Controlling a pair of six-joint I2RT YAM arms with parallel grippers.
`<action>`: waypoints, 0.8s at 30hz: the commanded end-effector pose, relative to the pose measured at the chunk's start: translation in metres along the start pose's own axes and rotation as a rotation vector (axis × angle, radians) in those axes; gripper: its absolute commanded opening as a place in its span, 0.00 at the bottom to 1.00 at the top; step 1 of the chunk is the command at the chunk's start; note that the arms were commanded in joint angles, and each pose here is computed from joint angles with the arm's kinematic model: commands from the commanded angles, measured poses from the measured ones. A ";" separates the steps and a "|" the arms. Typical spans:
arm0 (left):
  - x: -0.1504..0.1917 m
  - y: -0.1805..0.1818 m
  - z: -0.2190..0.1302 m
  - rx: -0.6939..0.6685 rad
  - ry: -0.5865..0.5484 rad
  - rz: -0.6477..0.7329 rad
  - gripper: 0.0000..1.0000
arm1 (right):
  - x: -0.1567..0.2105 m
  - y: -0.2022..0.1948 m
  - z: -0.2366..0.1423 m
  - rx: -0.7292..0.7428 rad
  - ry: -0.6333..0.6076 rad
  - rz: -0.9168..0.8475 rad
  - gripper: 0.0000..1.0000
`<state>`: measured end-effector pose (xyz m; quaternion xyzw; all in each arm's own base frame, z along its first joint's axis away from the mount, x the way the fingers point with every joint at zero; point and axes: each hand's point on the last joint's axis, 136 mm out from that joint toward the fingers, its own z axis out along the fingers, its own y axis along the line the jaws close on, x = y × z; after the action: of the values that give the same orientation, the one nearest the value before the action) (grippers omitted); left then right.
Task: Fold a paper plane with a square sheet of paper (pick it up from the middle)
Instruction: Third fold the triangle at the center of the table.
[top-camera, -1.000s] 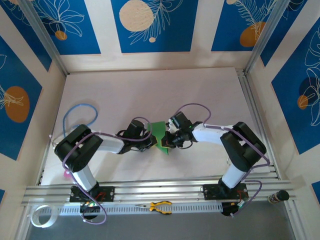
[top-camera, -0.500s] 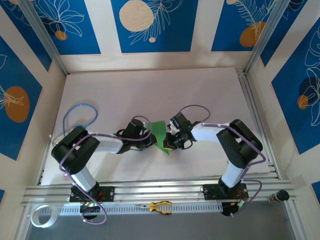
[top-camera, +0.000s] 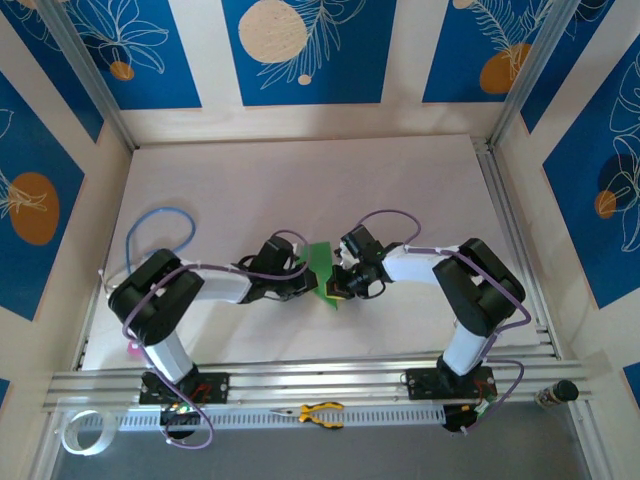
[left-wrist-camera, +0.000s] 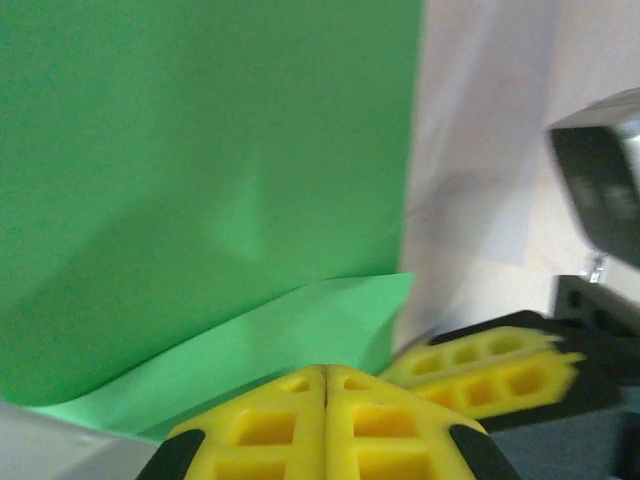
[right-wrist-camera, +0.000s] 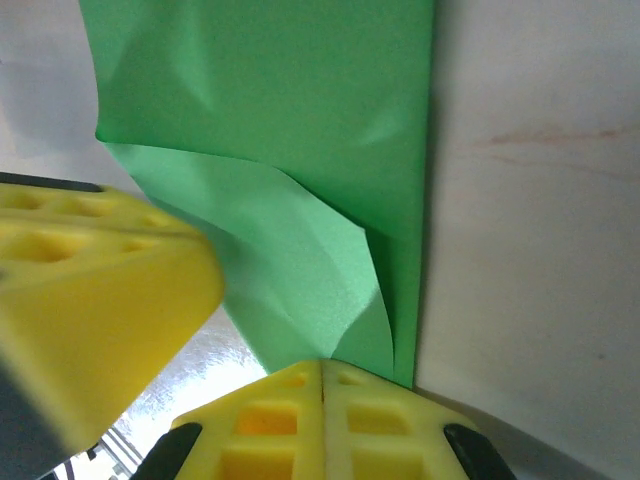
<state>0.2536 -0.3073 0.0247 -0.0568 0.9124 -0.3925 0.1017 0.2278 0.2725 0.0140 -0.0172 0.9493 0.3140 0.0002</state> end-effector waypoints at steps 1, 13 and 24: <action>-0.003 0.016 0.004 -0.080 0.003 0.028 0.03 | 0.020 -0.039 0.009 0.126 0.069 0.056 0.00; -0.033 0.049 -0.012 -0.115 -0.027 0.012 0.05 | 0.025 -0.056 0.010 0.218 0.085 0.021 0.00; -0.057 0.040 -0.036 -0.095 -0.106 -0.008 0.05 | 0.019 -0.042 0.006 0.153 0.050 -0.034 0.00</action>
<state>0.2928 -0.2577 0.0214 -0.0762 0.9191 -0.3659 0.1249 0.2285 0.2723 0.0129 -0.0496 0.9497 0.3092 0.0078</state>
